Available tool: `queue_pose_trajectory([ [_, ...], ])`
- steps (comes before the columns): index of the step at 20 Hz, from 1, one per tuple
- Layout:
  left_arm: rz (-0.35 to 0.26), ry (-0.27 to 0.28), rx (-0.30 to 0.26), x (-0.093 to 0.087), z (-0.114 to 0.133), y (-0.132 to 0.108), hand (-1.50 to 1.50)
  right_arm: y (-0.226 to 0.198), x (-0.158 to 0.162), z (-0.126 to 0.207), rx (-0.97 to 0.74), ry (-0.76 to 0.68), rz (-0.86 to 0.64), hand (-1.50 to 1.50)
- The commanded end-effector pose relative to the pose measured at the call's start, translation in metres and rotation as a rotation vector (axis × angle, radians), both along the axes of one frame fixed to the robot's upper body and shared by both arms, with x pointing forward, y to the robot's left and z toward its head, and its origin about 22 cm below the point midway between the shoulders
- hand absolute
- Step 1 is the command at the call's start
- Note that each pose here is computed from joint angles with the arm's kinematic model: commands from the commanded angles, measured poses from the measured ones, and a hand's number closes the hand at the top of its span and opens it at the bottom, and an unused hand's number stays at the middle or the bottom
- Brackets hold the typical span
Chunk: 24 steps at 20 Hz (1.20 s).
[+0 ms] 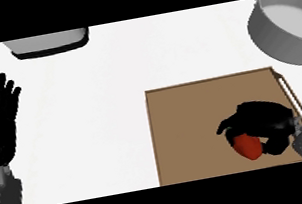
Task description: Pick the bell pepper from the tray and place it in the pot
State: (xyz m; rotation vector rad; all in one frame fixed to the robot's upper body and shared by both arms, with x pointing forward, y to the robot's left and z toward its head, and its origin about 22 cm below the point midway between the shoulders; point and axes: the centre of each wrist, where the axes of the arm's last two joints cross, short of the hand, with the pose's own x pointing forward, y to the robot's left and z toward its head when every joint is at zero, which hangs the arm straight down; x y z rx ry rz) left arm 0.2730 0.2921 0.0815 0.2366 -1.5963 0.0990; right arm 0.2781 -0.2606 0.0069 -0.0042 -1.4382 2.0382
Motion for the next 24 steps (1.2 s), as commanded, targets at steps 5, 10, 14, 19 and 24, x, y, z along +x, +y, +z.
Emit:
queue_pose_trajectory([
  [5, 0.007, 0.005, 0.001, -0.005, -0.018, -0.005, 0.00, -0.042, -0.078, 0.030, 0.024, -0.027, -0.258, 1.50],
  [10, -0.002, -0.011, -0.009, -0.001, 0.007, 0.001, 0.00, -0.065, -0.102, 0.055, 0.253, -0.072, -0.388, 1.50],
  [14, 0.034, 0.004, -0.004, -0.010, -0.009, 0.000, 0.00, -0.088, -0.099, 0.090, 0.488, -0.206, -0.531, 1.50],
  [19, -0.010, -0.015, -0.003, -0.007, -0.002, -0.005, 0.00, -0.117, -0.102, 0.118, 0.683, -0.365, -0.725, 1.50],
  [24, -0.036, -0.004, -0.012, 0.005, 0.005, -0.011, 0.00, -0.153, -0.090, 0.166, 0.783, -0.413, -0.835, 1.50],
])
